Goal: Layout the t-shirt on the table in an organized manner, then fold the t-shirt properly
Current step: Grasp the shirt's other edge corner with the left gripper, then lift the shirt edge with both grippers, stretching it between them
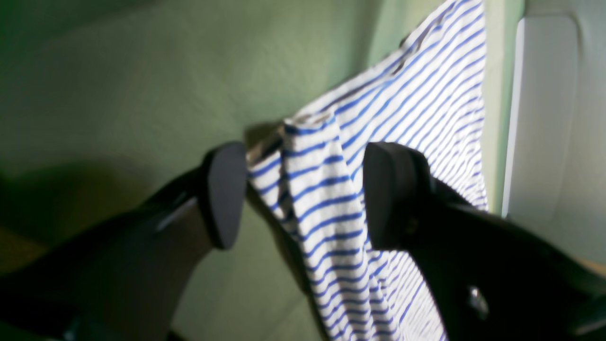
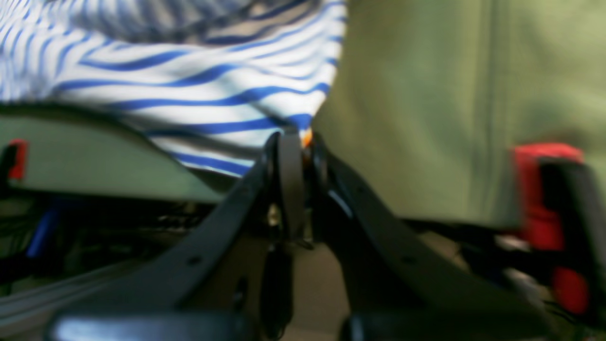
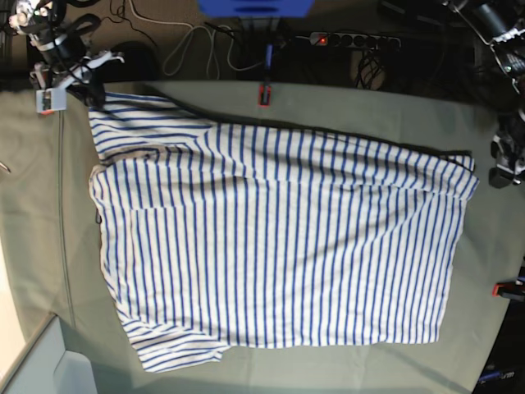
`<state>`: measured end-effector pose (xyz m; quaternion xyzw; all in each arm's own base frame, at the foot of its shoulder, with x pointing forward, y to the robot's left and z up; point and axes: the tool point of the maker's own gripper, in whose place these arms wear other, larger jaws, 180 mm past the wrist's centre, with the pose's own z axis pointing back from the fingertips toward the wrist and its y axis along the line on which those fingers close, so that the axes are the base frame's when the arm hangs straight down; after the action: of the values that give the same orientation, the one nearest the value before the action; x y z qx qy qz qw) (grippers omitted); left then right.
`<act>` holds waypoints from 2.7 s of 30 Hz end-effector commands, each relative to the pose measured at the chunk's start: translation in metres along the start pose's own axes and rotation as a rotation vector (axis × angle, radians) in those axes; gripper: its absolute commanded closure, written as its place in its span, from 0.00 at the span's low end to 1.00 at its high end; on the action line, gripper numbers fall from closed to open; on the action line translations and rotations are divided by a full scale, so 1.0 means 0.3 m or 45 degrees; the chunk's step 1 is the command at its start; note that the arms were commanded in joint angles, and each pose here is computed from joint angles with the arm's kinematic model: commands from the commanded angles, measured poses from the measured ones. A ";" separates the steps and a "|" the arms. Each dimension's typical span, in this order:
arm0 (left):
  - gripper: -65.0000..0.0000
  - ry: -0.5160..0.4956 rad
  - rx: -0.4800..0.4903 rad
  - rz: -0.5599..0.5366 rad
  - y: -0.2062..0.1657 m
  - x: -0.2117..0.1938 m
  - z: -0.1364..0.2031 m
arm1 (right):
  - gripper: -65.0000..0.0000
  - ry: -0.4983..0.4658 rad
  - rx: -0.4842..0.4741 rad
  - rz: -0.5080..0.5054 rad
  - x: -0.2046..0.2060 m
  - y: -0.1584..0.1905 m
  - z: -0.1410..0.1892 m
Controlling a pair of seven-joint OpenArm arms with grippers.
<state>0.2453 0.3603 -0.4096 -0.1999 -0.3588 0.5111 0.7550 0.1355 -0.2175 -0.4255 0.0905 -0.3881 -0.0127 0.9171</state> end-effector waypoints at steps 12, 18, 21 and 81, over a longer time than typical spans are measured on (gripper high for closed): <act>0.35 0.089 -0.024 0.056 -0.005 -0.121 -0.026 | 1.00 -0.021 0.059 0.003 0.001 0.022 0.002; 0.35 -0.012 -0.074 0.020 -0.062 -0.034 0.013 | 1.00 -0.021 0.059 0.003 0.001 0.022 0.002; 0.35 -0.056 -0.109 0.042 -0.102 0.010 0.007 | 1.00 -0.019 0.059 0.003 0.000 0.022 0.002; 1.00 -0.223 0.137 -0.073 0.068 0.076 0.275 | 1.00 -0.146 0.056 0.063 0.076 0.055 0.084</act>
<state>0.1738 0.3778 -0.3712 -0.1070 -0.3857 0.5301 0.7475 0.1320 -0.2100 -0.3973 0.0913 -0.4296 0.0074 0.8984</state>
